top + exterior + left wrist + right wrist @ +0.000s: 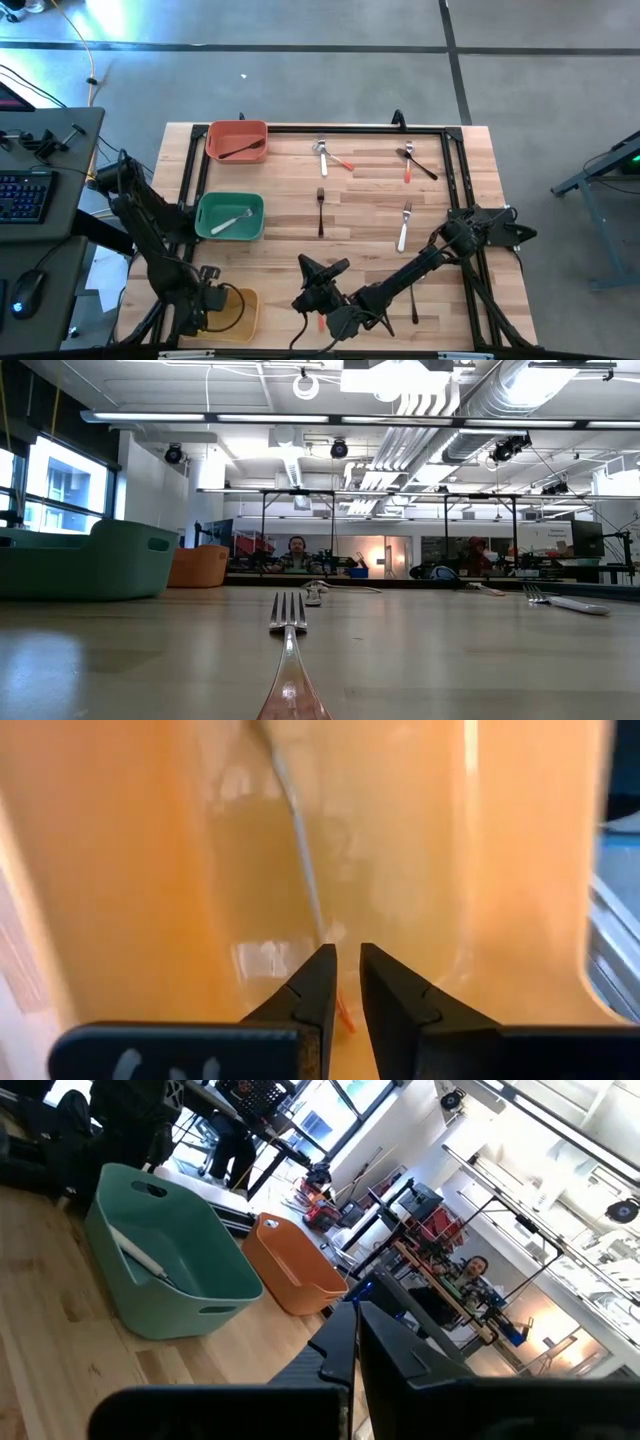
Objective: Sort silverware by color (type)
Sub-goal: Put the black fork into the orange bin
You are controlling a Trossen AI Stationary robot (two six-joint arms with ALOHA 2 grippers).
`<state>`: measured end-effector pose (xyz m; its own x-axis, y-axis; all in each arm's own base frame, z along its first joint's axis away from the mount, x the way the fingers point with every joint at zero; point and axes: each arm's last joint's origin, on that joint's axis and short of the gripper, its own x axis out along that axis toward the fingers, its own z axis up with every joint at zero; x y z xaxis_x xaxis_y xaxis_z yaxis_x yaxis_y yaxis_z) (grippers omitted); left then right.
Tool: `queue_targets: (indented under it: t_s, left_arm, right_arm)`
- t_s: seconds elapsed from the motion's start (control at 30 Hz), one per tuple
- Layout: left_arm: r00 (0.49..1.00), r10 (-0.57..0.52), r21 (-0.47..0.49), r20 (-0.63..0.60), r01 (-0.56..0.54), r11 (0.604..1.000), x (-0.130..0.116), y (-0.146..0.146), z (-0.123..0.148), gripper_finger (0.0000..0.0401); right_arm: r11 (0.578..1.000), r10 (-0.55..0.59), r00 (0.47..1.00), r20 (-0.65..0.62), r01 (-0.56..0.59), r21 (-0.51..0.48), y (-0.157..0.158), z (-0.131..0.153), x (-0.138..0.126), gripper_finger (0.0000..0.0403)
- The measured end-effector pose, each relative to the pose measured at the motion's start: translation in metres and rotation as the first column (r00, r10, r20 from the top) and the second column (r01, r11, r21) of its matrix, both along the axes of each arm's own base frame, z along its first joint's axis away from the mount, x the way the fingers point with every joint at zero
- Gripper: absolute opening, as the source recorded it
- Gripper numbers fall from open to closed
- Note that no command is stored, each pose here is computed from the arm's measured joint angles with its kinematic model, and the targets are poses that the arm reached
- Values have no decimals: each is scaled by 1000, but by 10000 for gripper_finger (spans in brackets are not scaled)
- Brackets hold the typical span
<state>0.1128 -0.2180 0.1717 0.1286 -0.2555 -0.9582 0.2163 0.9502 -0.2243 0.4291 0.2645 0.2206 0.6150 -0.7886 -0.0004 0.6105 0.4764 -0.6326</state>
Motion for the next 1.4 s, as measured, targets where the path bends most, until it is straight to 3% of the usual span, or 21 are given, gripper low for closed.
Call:
queue_targets:
  t_s: [0.13,0.27,0.4,0.57,0.67,0.73,0.93,1.0,1.13,1.4]
  left_arm:
    - [983,-132,-33,129,137,990,2,-2,11,37]
    - [908,-270,-89,321,313,946,11,-7,21,25]
    - [846,-311,-147,432,407,902,24,-2,19,7]
    - [773,-360,-211,523,526,824,42,11,9,3]
    - [713,-367,-203,598,577,791,55,22,6,1]
    - [656,-360,-173,663,603,779,64,28,7,1]
    - [430,-319,-34,845,636,771,85,42,16,1]
    - [377,-316,7,870,634,774,88,47,17,1]
    - [332,-337,71,881,611,788,95,59,14,1]
    - [268,-241,70,933,521,851,100,88,4,1]
  right_arm:
    - [1000,24,1000,0,-24,1,1,0,0,0]
    - [999,40,999,-9,-40,-5,-2,-1,3,0]
    - [991,131,990,-56,-130,15,-15,-15,13,0]
    - [945,301,944,-132,-277,177,-36,-38,23,0]
    - [913,365,921,-135,-326,245,-41,-42,26,0]
    - [910,381,911,-157,-339,239,-42,-42,27,0]
    - [907,392,896,-207,-339,250,-42,-47,24,0]
    - [899,405,889,-212,-345,269,-44,-48,25,0]
    - [875,444,871,-210,-371,311,-52,-50,30,0]
    - [841,482,859,-170,-400,365,-77,-82,29,0]
